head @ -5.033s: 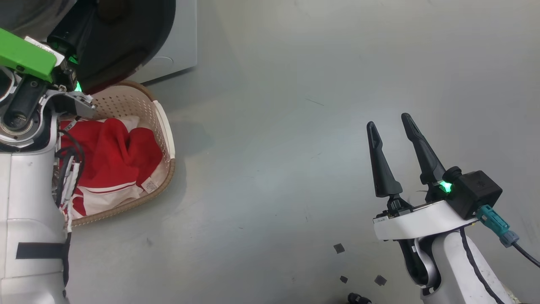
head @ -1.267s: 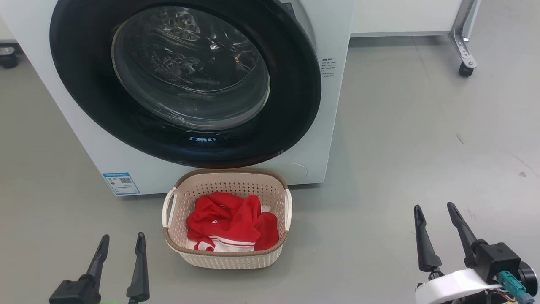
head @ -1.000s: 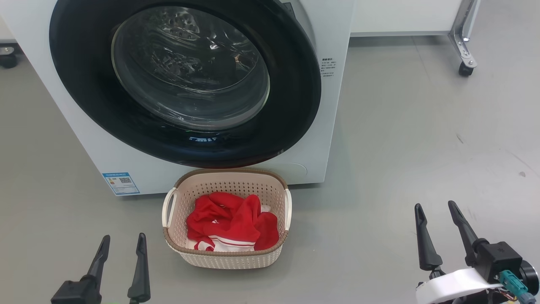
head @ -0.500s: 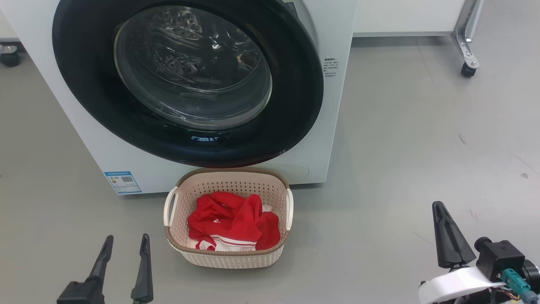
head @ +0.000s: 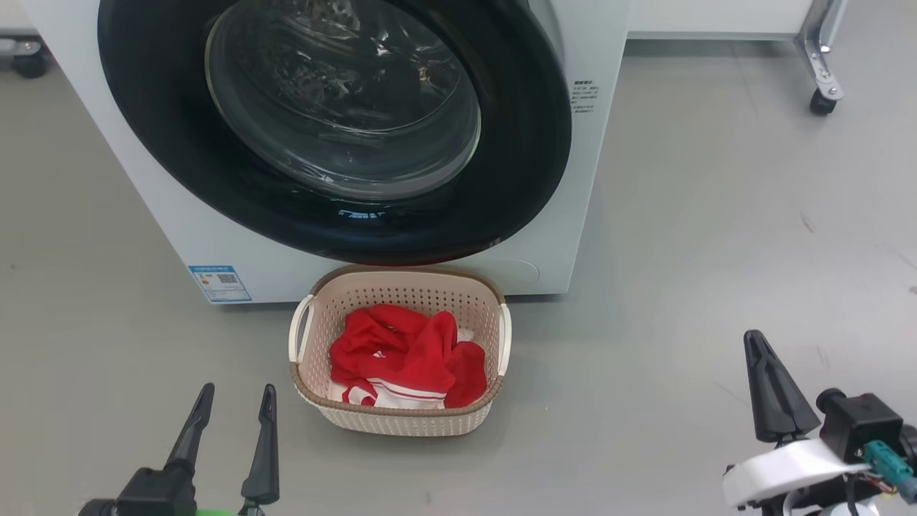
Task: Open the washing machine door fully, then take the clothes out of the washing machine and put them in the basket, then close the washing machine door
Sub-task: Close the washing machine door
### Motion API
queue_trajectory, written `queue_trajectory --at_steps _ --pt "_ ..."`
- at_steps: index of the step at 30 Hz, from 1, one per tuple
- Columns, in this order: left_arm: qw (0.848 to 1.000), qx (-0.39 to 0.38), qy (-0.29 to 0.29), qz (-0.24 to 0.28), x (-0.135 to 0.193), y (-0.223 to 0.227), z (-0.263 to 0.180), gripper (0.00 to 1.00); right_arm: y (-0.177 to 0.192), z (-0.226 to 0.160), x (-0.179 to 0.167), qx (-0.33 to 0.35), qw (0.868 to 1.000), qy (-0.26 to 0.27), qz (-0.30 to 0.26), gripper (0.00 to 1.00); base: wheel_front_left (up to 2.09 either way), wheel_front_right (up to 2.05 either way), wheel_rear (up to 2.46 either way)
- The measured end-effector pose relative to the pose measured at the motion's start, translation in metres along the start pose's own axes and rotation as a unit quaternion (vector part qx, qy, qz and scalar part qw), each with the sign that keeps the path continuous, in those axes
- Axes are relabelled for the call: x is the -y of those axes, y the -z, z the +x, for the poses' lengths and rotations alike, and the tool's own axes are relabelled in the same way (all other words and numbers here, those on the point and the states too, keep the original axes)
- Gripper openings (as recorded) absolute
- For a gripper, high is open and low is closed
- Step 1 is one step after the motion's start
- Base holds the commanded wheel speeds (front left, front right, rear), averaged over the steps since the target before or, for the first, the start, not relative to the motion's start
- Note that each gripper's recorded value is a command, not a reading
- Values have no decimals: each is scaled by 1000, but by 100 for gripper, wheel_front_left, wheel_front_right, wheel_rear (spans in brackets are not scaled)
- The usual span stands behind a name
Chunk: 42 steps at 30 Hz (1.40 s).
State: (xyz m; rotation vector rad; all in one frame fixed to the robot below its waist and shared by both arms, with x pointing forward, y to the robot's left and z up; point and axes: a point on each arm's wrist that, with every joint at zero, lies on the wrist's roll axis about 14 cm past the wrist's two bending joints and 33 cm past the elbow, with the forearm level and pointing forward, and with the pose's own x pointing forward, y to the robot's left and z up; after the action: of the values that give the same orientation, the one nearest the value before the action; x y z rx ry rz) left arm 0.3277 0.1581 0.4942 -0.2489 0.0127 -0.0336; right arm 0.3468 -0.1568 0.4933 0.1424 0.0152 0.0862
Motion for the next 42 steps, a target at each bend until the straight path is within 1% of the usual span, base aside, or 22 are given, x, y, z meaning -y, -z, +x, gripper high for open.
queue_trajectory --at_steps 5,9,18,23,25,26,32,36,42 --pt "1000 10 -3 -1 0 -6 6 100 -4 20 -6 0 1000 -27 -12 0 0 0 0" --pt "1000 9 -13 -4 -4 -4 8 100 -6 40 -19 -1 998 -59 -17 0 0 0 0" --pt "1000 18 -24 -8 -6 -7 23 100 -6 90 -69 -8 988 -152 -32 0 0 0 0" --pt "999 23 -30 -13 -7 -8 33 100 -12 124 -90 0 981 -186 -45 0 0 0 0" --pt "999 22 -34 -13 -9 -8 37 100 -14 138 -97 2 980 -195 -48 0 0 0 0" --pt "999 20 -38 -14 -11 -6 40 100 -15 152 -104 5 977 -205 -51 0 0 0 0" --pt "998 13 -57 -11 -22 1 49 100 -14 190 -126 10 970 -234 -58 0 0 0 0" --pt "998 6 -61 -8 -27 7 56 100 -4 210 -136 3 966 -248 -67 0 0 0 0" --pt "997 -5 -81 -1 -39 15 57 100 9 234 -151 -6 962 -265 -66 0 0 0 0"
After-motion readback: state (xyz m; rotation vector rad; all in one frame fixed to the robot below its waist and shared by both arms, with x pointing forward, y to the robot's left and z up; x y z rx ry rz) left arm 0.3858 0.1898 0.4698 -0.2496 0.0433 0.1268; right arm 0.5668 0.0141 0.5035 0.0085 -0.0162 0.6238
